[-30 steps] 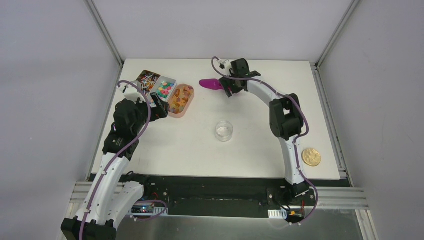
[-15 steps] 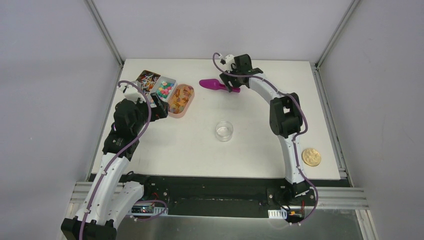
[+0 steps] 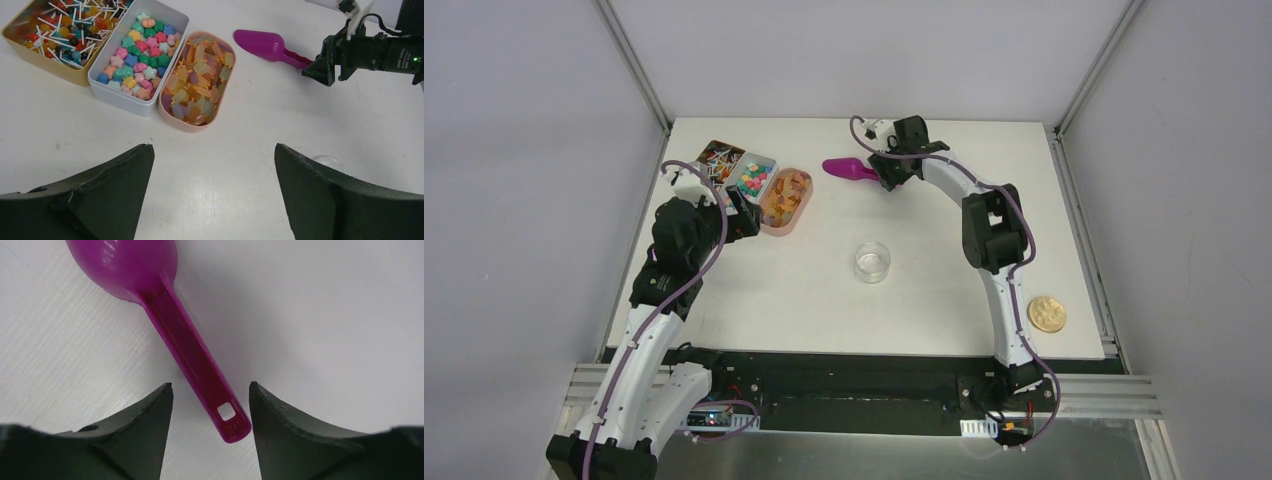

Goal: Pack the candies
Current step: Pick up the spatula from the center of the board.

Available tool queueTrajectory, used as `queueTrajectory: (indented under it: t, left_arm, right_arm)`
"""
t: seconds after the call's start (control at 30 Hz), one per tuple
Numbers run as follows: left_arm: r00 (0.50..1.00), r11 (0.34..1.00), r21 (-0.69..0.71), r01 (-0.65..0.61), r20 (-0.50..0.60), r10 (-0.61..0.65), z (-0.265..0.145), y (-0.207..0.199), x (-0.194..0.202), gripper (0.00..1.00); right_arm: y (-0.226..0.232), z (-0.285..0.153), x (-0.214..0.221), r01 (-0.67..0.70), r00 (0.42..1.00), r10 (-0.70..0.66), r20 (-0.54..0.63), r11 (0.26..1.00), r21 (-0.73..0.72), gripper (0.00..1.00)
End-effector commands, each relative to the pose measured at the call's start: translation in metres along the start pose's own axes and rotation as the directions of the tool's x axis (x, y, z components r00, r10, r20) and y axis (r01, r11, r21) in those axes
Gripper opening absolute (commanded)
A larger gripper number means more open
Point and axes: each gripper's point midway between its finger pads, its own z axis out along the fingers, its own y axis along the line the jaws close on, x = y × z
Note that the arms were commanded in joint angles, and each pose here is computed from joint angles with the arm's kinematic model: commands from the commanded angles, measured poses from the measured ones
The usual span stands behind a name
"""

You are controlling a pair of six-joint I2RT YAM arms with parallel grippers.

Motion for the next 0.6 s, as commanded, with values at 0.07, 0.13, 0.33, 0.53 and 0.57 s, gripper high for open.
queueTrajectory:
  t: [0.07, 0.13, 0.33, 0.53, 0.57]
  left_arm:
    - [0.998, 1.000, 0.012, -0.018, 0.060, 0.017, -0.004, -0.008, -0.022, 0.94]
    - [0.998, 1.000, 0.013, -0.018, 0.058, 0.017, -0.003, -0.008, -0.022, 0.94]
    - [0.998, 1.000, 0.015, -0.018, 0.057, 0.017, -0.003, -0.008, -0.022, 0.93]
    - [0.998, 1.000, 0.017, -0.017, 0.058, 0.016, -0.004, -0.008, -0.021, 0.93]
    - [0.998, 1.000, 0.016, -0.015, 0.058, 0.014, -0.004, -0.008, -0.021, 0.93]
  right_arm:
    - [0.008, -0.001, 0.004, 0.029, 0.999, -0.029, 0.021, 0.999, -0.029, 0.58]
    - [0.008, -0.001, 0.007, 0.032, 0.999, -0.032, 0.013, 0.999, -0.027, 0.56]
    - [0.011, -0.010, 0.004, 0.018, 0.999, -0.017, 0.037, 1.000, -0.025, 0.29]
    - [0.010, -0.030, -0.007, -0.056, 0.995, 0.055, 0.085, 0.998, 0.002, 0.04]
    - [0.011, -0.033, -0.008, -0.077, 0.993, 0.076, 0.092, 0.997, 0.001, 0.01]
